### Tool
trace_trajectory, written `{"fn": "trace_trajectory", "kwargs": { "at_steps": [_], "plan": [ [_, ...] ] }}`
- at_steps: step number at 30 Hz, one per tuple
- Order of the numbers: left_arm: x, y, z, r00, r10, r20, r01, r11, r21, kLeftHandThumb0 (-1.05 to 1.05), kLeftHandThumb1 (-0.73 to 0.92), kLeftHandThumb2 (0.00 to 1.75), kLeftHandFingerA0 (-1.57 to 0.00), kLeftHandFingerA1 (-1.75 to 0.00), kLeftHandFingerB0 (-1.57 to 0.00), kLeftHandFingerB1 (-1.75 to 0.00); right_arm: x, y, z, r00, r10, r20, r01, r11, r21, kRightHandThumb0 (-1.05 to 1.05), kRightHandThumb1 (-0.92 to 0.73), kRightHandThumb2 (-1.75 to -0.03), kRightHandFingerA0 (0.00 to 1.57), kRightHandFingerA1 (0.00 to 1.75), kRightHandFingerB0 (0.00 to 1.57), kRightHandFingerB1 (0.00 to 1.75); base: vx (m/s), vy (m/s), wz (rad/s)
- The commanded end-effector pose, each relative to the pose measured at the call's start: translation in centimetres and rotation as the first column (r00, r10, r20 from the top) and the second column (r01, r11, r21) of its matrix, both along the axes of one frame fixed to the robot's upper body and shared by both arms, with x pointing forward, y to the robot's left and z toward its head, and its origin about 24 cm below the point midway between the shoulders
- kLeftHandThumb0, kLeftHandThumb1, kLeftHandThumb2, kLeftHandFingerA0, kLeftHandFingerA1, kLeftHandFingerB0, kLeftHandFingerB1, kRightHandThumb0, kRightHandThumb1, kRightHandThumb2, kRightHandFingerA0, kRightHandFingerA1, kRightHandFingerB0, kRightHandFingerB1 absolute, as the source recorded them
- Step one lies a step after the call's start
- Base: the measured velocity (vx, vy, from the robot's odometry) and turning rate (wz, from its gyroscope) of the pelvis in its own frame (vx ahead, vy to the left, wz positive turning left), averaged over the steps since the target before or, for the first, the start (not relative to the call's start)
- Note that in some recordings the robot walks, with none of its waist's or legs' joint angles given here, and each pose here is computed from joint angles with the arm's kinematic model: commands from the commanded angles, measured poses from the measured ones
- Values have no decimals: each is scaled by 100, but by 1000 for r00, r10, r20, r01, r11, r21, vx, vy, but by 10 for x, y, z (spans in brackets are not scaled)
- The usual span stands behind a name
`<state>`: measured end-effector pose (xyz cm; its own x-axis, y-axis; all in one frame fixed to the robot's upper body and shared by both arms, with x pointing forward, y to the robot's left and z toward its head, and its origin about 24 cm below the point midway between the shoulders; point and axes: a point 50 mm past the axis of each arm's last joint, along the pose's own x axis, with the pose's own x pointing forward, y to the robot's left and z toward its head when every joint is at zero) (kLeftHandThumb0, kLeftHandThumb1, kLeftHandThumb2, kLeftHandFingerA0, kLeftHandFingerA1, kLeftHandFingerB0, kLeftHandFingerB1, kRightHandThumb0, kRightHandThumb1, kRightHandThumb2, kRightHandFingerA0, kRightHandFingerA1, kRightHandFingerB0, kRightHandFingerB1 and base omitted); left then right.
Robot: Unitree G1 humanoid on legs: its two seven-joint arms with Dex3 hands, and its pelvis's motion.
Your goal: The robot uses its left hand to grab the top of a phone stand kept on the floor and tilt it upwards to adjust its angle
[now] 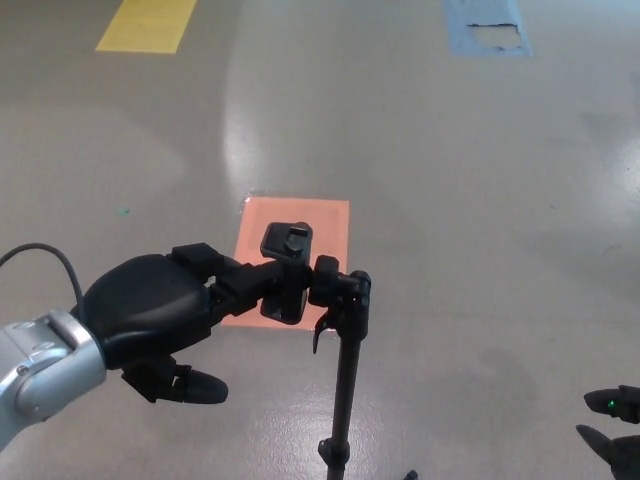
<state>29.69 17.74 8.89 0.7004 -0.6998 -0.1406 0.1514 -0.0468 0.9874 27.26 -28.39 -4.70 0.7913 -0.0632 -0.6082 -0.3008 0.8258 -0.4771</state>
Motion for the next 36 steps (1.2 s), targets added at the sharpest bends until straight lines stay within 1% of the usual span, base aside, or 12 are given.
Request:
{"fn": "trace_trajectory", "kwargs": {
  "at_steps": [1,6,11,12,15,20,31,32,33,36],
  "plan": [
    [1,1,-2,1000,-3,-10,3,1000,21,-83,59,95,-13,-42,-2,-20,-6,-6,-2,1000,-19,-25,19,1000,-2,-71,-74,-62,23,38,22,31,0,0,0],
    [2,3,1,1000,13,2,-13,1000,5,-83,60,95,-14,-42,-2,-21,-7,-7,-3,999,-16,-37,16,1000,-5,-71,-74,-63,20,38,22,30,0,0,0],
    [2,4,3,1000,28,4,-28,1000,8,-83,60,95,-14,-42,-3,-21,-8,-8,-4,999,-8,-44,8,1000,-11,-71,-75,-62,21,37,22,30,0,0,0],
    [2,4,4,1000,30,5,-30,1000,5,-82,58,93,-14,-42,-3,-22,-8,-8,-4,999,-9,-44,9,1000,-10,-71,-73,-63,21,37,22,29,0,0,0],
    [4,4,6,999,39,5,-39,999,-4,-81,57,91,-15,-42,-3,-22,-8,-9,-4,999,-8,-45,8,1000,-12,-72,-72,-62,22,37,23,28,0,0,0],
    [4,7,5,998,59,-6,-59,998,-10,-80,56,90,-15,-42,-3,-21,-9,-9,-4,999,-4,-51,4,1000,-12,-71,-74,-62,23,38,22,30,0,0,0],
    [17,25,-1,987,156,-28,-155,987,36,-81,57,91,-16,-43,-2,-18,-5,-7,-1,999,-1,-39,1,1000,-10,-72,-72,-62,22,37,23,29,0,0,0],
    [18,28,-2,985,168,-35,-167,985,34,-80,57,91,-16,-43,-2,-18,-5,-8,-1,999,-1,-41,1,1000,-10,-72,-74,-62,22,38,23,30,0,0,0],
    [20,35,-5,978,202,-48,-200,979,38,-81,56,91,-13,-42,-2,-18,-6,-8,-2,999,-1,-45,1,1000,-8,-72,-71,-62,21,39,22,29,0,0,0],
    [23,41,-8,969,240,-58,-238,970,51,-81,56,91,-13,-42,-2,-18,-7,-8,-2,999,-2,-48,2,1000,-5,-72,-71,-62,21,38,22,29,0,0,0]
  ]
}}
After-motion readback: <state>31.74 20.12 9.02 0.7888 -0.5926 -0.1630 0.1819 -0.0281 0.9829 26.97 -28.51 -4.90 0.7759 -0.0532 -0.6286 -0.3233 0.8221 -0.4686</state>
